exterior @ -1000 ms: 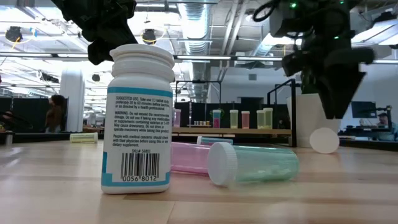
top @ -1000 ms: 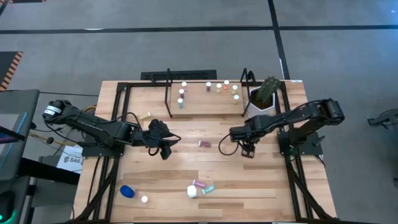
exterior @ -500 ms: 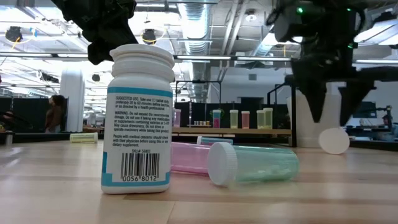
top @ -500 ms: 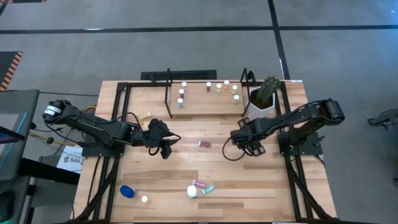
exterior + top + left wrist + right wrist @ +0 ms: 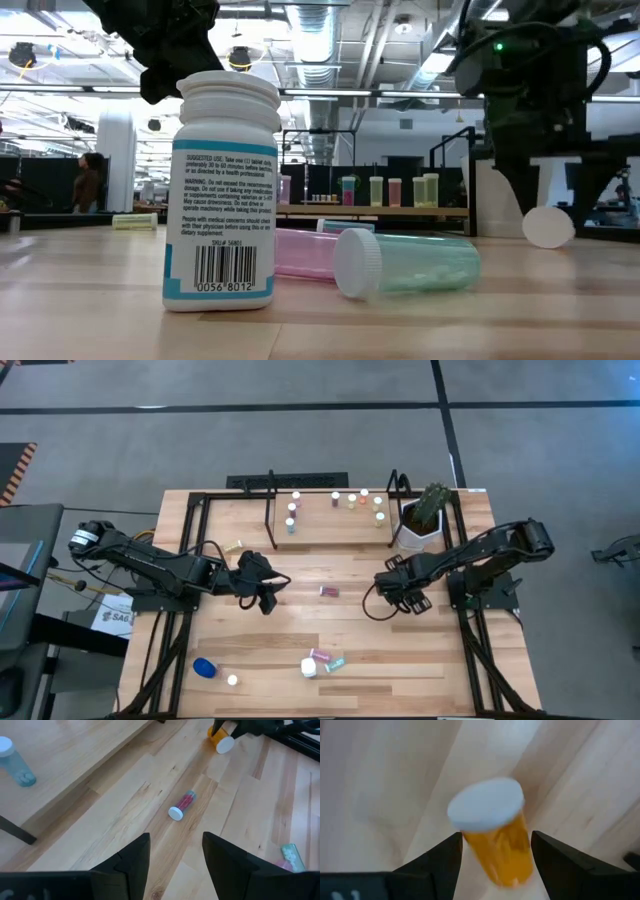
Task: Pick and place medicine bottles onto shelf by color
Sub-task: Put the orange pill bottle on the shelf
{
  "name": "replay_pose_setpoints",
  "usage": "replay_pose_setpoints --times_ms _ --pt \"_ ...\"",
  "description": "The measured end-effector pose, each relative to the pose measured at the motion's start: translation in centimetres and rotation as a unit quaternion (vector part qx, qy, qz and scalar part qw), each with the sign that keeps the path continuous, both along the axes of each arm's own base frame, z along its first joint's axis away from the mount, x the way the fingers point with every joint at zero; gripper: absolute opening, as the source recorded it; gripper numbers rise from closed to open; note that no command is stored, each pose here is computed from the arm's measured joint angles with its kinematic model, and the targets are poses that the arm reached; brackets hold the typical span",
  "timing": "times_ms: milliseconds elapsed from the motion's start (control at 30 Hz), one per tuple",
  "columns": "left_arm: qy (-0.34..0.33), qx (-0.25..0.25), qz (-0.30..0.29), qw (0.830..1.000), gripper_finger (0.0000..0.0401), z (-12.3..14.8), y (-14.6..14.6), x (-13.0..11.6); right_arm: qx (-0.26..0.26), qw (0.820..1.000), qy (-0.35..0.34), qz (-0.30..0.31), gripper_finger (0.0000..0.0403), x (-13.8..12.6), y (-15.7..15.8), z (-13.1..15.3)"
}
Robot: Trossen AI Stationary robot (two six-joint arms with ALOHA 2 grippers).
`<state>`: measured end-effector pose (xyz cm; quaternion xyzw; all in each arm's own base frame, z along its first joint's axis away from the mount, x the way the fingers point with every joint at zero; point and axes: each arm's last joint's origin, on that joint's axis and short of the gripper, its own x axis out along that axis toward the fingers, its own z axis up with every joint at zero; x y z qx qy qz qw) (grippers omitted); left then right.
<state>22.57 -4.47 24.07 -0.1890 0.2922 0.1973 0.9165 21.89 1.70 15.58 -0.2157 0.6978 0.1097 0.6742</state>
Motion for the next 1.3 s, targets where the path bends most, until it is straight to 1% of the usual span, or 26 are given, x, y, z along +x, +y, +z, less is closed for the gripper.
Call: replay_pose_setpoints --times_ms 133,233,500,633,733,933,1000,1067,1233,1300 --pt "-0.001 0.003 0.003 1.000 0.0168 0.0 0.0 0.0 0.001 0.999 -0.013 -0.032 0.0259 0.0 -0.4 -0.4" --pt "-0.001 0.004 0.005 1.000 0.0168 0.0 0.0 0.0 0.003 0.998 -0.025 -0.060 0.0250 0.1 -0.6 -0.5" --pt "-0.001 0.007 0.004 1.000 0.0168 0.0 0.1 0.0 0.043 0.989 -0.054 -0.133 0.0190 0.7 -1.0 -0.4" --pt "0.000 0.011 0.004 1.000 0.0168 0.0 0.1 0.0 0.050 0.983 -0.072 -0.161 0.0176 1.0 -0.9 -0.3" --pt "0.000 0.028 0.008 1.000 0.0168 0.1 0.1 0.0 0.058 0.979 -0.093 -0.172 0.0180 1.9 -0.9 0.6" --pt "-0.002 0.053 0.017 0.998 0.0168 0.1 0.3 0.0 0.075 0.967 -0.180 -0.166 0.0188 4.5 -0.9 3.7" --pt "-0.007 0.060 0.013 0.998 0.0168 0.3 0.2 0.1 0.082 0.958 -0.220 -0.167 0.0187 5.5 -1.2 4.9" --pt "-0.018 0.072 0.002 0.997 0.0168 0.5 0.2 0.3 0.091 0.943 -0.274 -0.168 0.0187 6.7 -1.4 6.2" --pt "-0.063 0.129 -0.041 0.989 0.0168 1.7 0.0 1.1 0.105 0.892 -0.406 -0.167 0.0193 9.2 -2.6 9.4" --pt "-0.090 0.152 -0.044 0.983 0.0171 2.3 0.0 1.4 0.108 0.872 -0.447 -0.169 0.0195 9.9 -3.2 10.7"
